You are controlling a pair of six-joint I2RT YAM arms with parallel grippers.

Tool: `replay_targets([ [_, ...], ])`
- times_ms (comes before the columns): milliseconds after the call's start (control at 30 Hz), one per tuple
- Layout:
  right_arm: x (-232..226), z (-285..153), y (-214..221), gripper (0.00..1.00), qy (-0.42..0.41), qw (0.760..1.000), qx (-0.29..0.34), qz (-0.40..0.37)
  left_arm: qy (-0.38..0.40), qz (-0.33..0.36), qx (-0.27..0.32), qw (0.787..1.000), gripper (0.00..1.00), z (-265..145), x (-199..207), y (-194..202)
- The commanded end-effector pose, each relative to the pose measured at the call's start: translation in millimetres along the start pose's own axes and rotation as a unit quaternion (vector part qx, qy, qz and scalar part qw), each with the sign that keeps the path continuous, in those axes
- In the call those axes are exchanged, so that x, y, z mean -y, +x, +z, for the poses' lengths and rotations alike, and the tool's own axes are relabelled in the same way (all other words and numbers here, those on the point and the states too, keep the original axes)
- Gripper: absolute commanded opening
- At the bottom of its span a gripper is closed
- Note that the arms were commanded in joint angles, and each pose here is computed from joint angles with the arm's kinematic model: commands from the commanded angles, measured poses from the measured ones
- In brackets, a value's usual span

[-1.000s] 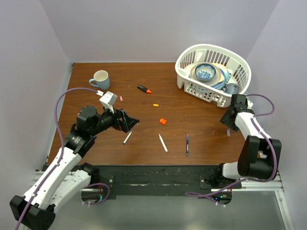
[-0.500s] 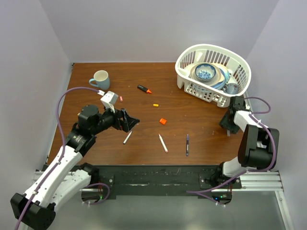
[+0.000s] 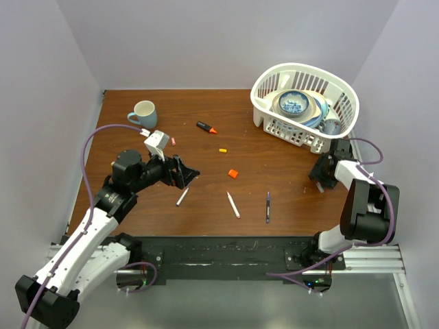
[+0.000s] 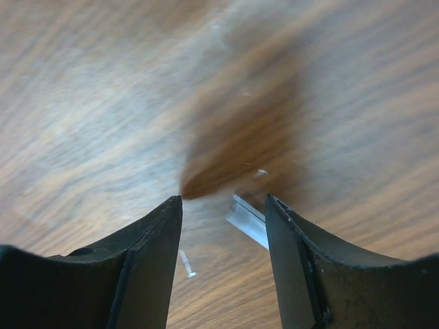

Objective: Insert the pens into the pen caps

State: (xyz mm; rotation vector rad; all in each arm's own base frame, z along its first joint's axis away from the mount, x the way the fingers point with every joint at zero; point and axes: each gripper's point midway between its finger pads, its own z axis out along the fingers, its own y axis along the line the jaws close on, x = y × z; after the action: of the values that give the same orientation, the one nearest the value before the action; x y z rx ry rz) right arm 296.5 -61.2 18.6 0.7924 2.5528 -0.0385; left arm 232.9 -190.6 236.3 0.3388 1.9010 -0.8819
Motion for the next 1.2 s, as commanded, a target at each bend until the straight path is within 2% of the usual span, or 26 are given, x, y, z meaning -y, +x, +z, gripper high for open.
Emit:
replay_targets([
  [0, -28.5, -0.7, 2.6, 0.57, -0.075, 0.997, -0.001, -0.014, 0.016, 0.025, 0.030, 0.999, 0.99, -3.4, 11.4, -23.3],
  [300, -41.7, -4.7, 15.8, 0.57, -0.092, 0.995, -0.020, -0.032, 0.015, 0.025, 0.031, 0.999, 0.99, -3.8, 11.0, -23.4],
  [567, -21.6, -8.3, 44.7, 0.57, -0.049, 0.997, -0.056, -0.024, 0.015, 0.024, 0.029, 0.999, 0.99, -3.4, 10.8, -22.4],
  [800, -29.6, -31.7, 16.2, 0.57, -0.060, 0.998, 0.004, 0.014, 0.022, 0.023, 0.029, 0.999, 0.99, -2.6, 13.2, -22.3],
  [933, -11.4, -37.2, -13.3, 0.56, -0.006, 0.997, 0.072, 0.014, 0.023, 0.024, 0.031, 0.999, 0.99, -4.1, 13.9, -22.7],
  [1167, -3.0, -29.4, -25.8, 0.54, 0.028, 0.996, 0.081, 0.005, 0.022, 0.025, 0.033, 0.999, 0.99, -5.0, 14.0, -23.4],
])
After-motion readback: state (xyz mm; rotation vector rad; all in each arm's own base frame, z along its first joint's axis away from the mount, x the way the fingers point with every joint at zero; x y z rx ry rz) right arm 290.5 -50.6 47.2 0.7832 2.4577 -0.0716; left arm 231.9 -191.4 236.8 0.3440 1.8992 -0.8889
